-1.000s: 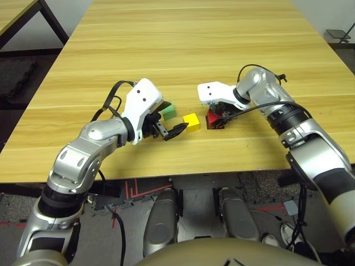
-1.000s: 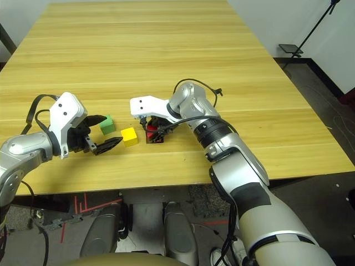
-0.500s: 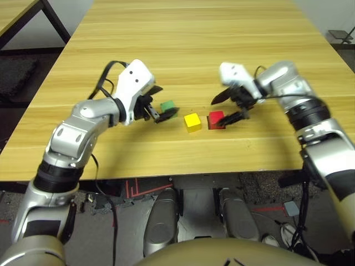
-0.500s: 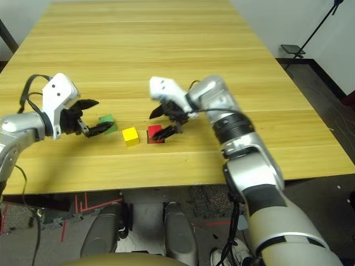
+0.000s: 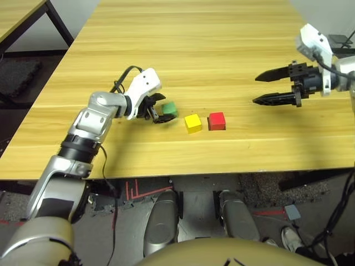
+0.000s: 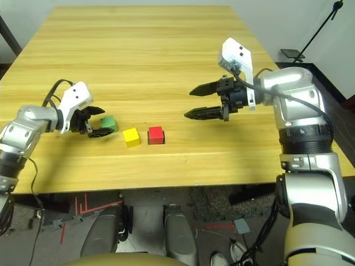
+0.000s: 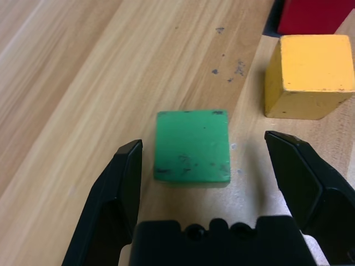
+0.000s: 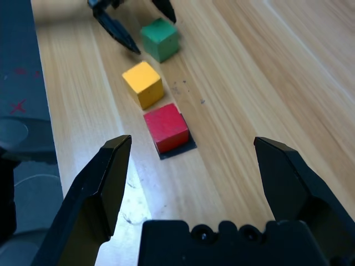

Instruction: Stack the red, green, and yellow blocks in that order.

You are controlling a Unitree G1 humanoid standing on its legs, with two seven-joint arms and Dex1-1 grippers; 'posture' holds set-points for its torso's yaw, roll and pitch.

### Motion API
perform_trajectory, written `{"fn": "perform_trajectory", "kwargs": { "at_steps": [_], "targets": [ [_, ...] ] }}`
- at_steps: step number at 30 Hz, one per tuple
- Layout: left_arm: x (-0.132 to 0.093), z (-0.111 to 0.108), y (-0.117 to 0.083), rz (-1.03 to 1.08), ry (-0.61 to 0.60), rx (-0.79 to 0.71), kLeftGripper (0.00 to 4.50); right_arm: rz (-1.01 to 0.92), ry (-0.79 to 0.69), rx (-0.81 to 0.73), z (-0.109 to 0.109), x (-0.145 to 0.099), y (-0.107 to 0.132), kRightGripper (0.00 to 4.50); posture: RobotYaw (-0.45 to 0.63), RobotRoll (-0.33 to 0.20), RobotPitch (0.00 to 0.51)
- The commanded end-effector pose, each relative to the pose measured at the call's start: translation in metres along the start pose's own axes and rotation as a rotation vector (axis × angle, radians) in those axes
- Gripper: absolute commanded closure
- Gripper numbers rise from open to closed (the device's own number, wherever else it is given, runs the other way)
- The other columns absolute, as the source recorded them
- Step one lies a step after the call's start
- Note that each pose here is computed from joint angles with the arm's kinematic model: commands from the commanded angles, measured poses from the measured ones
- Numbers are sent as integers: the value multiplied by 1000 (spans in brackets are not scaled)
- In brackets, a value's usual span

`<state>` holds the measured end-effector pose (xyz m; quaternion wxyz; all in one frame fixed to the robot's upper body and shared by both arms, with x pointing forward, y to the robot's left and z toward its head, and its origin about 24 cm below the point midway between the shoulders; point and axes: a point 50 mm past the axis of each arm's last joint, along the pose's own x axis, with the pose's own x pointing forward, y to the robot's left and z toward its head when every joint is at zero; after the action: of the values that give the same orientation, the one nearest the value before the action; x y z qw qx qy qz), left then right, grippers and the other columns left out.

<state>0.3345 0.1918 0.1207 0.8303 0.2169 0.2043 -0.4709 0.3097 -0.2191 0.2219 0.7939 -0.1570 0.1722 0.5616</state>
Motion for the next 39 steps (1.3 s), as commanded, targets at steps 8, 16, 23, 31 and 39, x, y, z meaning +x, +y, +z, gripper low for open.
{"fn": "perform_trajectory", "kwargs": {
  "at_steps": [8,16,23,31,39],
  "targets": [
    [3,7,5,40,-47,-8,2012,-43,-35,16,2,1,5,0,178,-164,48],
    [-6,68,-1,25,-188,60,2539,-44,-31,54,-9,3,2,0,206,-158,63],
    [5,128,-42,-162,-246,125,2539,-46,-35,74,-15,7,2,0,204,-144,70],
    [48,119,-64,-284,-191,153,2539,-45,-47,99,-21,13,8,0,154,-123,79],
    [66,116,-58,-320,-154,194,2539,-44,-63,125,-26,16,17,0,119,-114,80]
  ]
}}
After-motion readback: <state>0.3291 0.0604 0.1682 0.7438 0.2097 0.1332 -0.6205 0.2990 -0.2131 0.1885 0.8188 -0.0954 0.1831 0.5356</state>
